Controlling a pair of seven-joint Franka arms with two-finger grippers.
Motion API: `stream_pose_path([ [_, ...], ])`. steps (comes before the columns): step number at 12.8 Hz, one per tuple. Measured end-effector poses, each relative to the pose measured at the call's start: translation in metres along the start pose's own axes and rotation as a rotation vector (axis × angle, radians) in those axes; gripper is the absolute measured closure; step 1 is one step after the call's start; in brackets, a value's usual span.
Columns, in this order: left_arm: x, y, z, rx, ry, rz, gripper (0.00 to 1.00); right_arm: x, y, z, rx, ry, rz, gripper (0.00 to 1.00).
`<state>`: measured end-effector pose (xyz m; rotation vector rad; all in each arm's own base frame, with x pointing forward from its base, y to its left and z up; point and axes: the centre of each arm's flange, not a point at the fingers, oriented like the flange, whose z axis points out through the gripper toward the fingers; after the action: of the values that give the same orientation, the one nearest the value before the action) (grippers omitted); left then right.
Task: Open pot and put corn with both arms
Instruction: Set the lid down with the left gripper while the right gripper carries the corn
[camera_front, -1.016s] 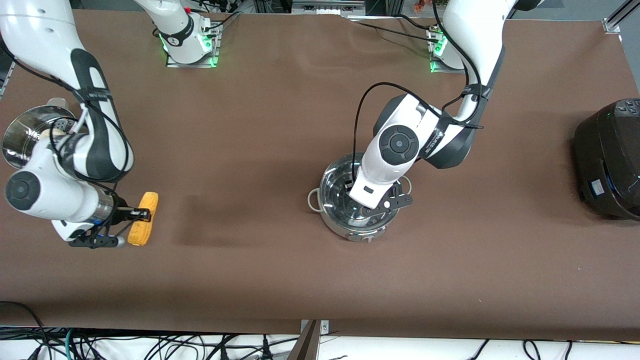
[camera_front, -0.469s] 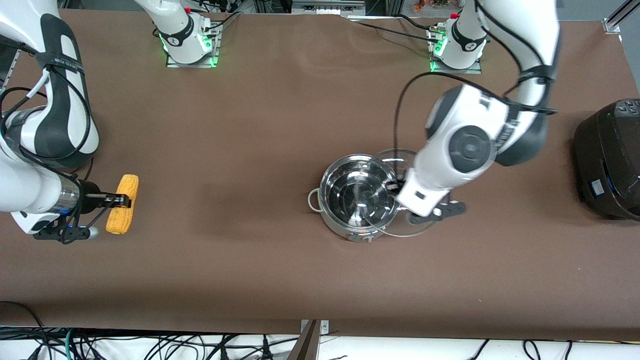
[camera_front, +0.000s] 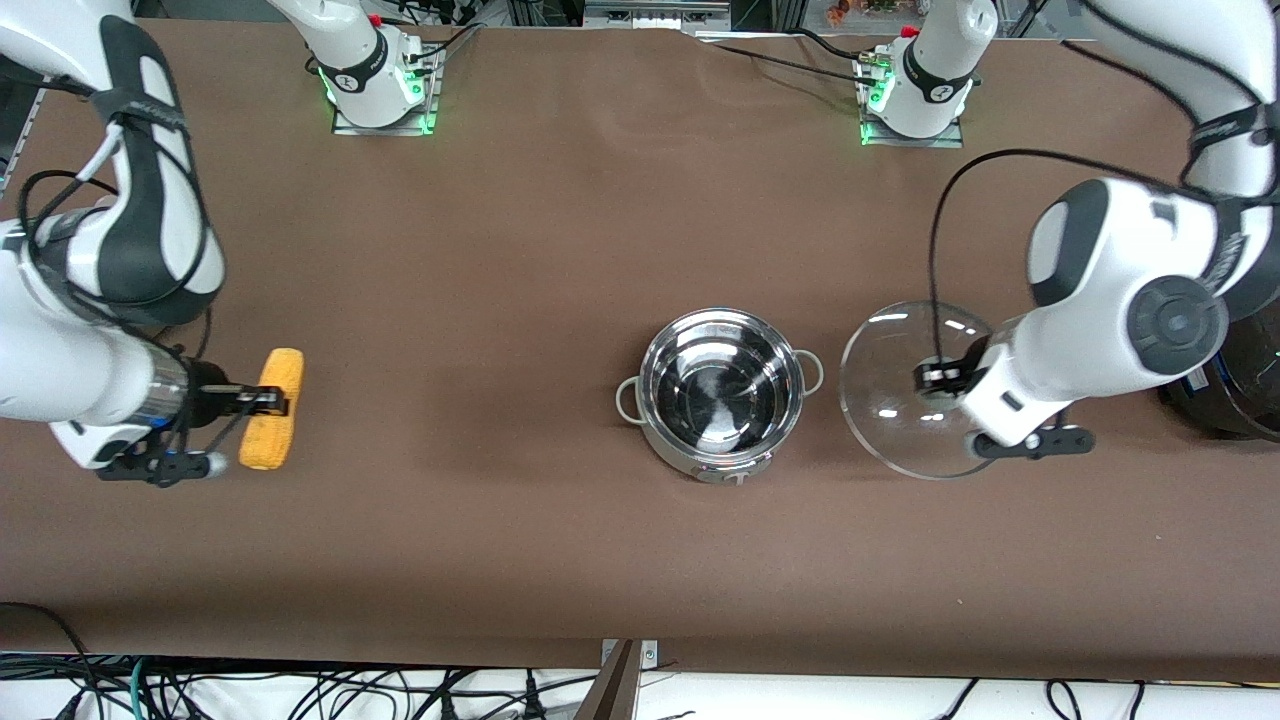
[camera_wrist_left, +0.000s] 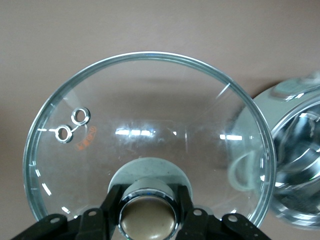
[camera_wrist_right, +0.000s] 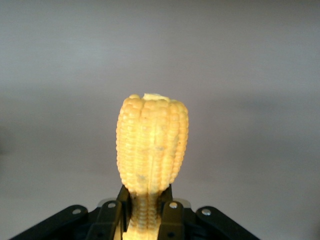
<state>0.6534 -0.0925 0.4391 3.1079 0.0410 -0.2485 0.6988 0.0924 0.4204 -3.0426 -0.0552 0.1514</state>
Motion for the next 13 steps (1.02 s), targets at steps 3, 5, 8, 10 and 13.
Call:
stream_pose_path([
  [3,-0.021,-0.093,0.032,-0.016,0.047,0.065,0.5,-0.011,-0.109,-0.012,0.014,0.047,-0.026,0.74],
  [5,-0.028,-0.137,0.077,-0.022,0.067,0.059,0.5,-0.027,-0.184,-0.013,0.027,0.086,-0.072,0.74],
  [8,-0.036,-0.133,0.146,-0.023,0.07,0.067,0.5,-0.049,-0.271,0.002,0.114,0.127,-0.104,0.74],
  [10,-0.034,-0.129,0.185,-0.025,0.068,0.071,0.5,-0.052,-0.299,0.011,0.24,0.127,-0.089,0.74],
  [13,-0.026,-0.131,0.226,-0.027,0.068,0.065,0.5,-0.061,-0.345,0.032,0.313,0.105,-0.086,0.74],
])
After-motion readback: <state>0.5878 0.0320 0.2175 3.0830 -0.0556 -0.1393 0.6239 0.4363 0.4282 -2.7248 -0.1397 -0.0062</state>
